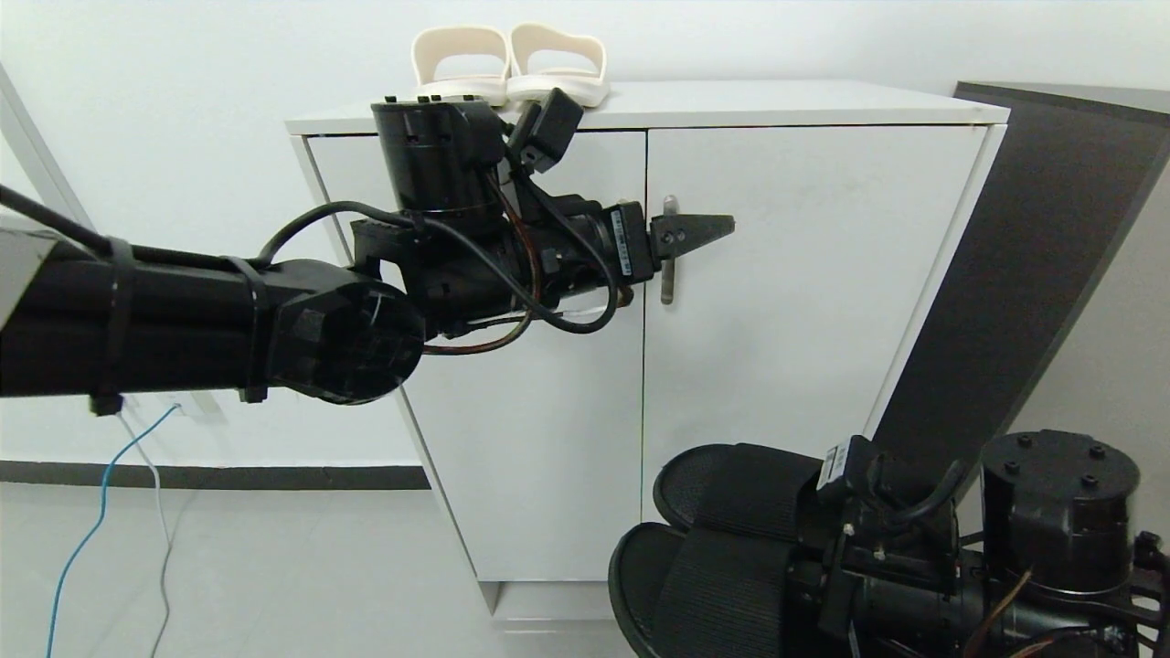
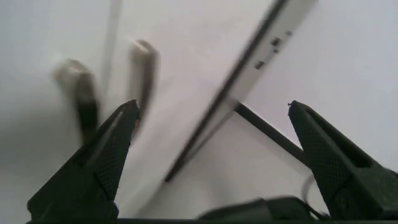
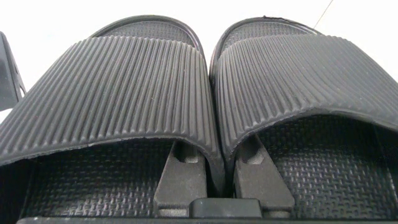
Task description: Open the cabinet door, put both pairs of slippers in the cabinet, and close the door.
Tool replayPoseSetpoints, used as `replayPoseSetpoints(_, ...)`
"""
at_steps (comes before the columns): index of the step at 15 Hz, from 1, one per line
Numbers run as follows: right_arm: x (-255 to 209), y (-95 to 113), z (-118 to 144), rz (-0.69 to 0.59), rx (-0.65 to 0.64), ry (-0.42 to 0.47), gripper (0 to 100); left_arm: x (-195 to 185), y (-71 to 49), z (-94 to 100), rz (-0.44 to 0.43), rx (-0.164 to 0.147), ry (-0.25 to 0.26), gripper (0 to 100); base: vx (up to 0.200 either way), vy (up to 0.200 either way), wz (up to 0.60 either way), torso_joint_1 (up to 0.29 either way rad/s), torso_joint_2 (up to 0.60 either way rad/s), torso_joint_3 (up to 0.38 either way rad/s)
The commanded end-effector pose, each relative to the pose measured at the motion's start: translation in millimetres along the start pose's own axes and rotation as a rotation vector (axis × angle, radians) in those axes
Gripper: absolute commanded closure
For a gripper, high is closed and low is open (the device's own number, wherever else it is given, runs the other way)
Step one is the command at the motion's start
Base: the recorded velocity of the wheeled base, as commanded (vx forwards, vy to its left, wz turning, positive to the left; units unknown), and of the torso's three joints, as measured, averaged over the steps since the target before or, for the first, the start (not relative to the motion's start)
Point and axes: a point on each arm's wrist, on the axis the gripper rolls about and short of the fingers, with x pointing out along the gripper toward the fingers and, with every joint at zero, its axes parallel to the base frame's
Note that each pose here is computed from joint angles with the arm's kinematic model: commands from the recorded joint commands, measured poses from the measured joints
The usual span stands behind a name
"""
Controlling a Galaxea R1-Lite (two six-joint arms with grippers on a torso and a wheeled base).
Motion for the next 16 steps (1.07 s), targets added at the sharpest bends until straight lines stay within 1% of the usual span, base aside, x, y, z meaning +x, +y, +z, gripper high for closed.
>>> replayPoseSetpoints(1,1.0,-0.2,-0.7,0.001,0.000,0.004,100,3.0,4.7,-1.9,0.012,-0.002,0.003,0,0.000,0.000,0.00,0.000,0.00,0.000)
replayPoseSetpoints(4,1.0,-0.2,-0.7,0.001,0.000,0.004,100,7.6,10.7,-0.7,0.022,0.001,-0.004,0,0.000,0.000,0.00,0.000,0.00,0.000)
replayPoseSetpoints(9,0.8,-0.1,-1.1,0.001,-0.001,0.005,100,18.5,18.1,-9.4,0.025,-0.007,0.013,0,0.000,0.000,0.00,0.000,0.00,0.000)
replayPoseSetpoints(11,0.7,0.0,-1.5,0.001,0.000,0.007,100,19.4,18.3,-10.7,0.024,-0.008,0.016,0,0.000,0.000,0.00,0.000,0.00,0.000)
replayPoseSetpoints(12,0.6,0.2,-1.9,0.003,0.000,0.008,100,19.3,18.7,-12.0,0.025,-0.010,0.020,100,0.000,0.000,0.00,0.000,0.00,0.000)
replayPoseSetpoints(16,-0.2,1.4,-4.4,0.015,0.002,0.016,100,12.0,14.7,-10.6,0.026,-0.012,0.022,100,0.000,0.000,0.00,0.000,0.00,0.000)
